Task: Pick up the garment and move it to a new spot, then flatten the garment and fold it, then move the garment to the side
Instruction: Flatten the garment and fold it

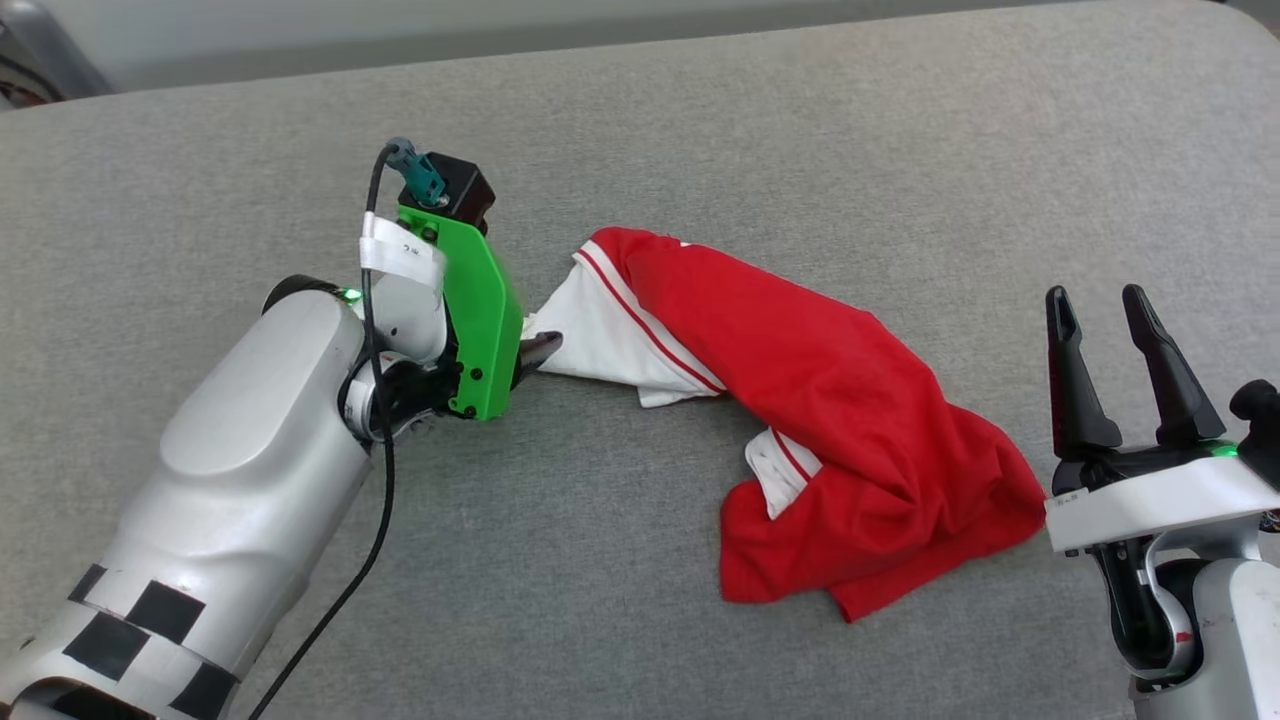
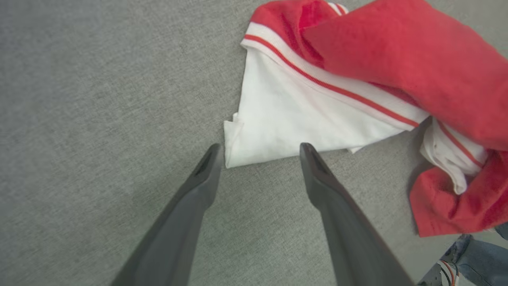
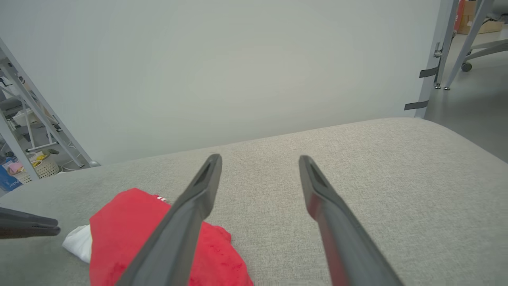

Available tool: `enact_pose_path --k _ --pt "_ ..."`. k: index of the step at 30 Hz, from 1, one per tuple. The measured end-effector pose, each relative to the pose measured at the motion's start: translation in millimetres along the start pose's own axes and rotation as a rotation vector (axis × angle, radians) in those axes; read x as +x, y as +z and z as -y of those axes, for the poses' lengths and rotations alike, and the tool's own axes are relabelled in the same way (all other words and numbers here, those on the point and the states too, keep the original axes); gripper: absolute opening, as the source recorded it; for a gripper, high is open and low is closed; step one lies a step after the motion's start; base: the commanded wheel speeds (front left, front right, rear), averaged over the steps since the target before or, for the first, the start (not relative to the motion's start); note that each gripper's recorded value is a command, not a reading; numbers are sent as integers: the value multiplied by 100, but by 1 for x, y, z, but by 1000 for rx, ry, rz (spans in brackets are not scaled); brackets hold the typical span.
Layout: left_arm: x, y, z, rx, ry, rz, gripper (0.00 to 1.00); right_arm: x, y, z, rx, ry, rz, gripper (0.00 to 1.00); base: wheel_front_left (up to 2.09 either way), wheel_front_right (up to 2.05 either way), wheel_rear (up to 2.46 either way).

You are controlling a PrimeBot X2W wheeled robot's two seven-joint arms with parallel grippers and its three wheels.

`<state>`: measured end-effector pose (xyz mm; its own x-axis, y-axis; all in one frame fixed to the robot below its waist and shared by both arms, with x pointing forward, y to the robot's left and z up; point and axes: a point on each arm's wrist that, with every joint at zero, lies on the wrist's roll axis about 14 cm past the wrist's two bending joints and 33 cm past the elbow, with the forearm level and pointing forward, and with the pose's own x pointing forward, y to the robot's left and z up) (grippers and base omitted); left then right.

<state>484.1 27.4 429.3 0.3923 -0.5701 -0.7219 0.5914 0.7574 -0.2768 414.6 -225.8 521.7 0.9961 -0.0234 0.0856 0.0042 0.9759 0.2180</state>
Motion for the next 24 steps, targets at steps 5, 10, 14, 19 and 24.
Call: enact_pose_path --k 5,10,14,19,24 --pt "23 -14 -2 3 -19 -84 100 -8 -8 18 -15 -54 -21 100 0 0 0" --pt "38 -20 -13 13 11 -92 100 -11 -13 26 -23 -79 -36 100 0 0 0" --pt "44 -25 -22 30 38 -120 100 -10 -16 26 -25 -78 -39 100 0 0 0" --pt "41 -32 -20 4 27 -154 0 -7 -16 25 -27 -74 -38 100 0 0 0" --pt "32 -34 -14 -38 7 -135 0 -5 -13 21 -34 -61 -29 100 0 0 0"
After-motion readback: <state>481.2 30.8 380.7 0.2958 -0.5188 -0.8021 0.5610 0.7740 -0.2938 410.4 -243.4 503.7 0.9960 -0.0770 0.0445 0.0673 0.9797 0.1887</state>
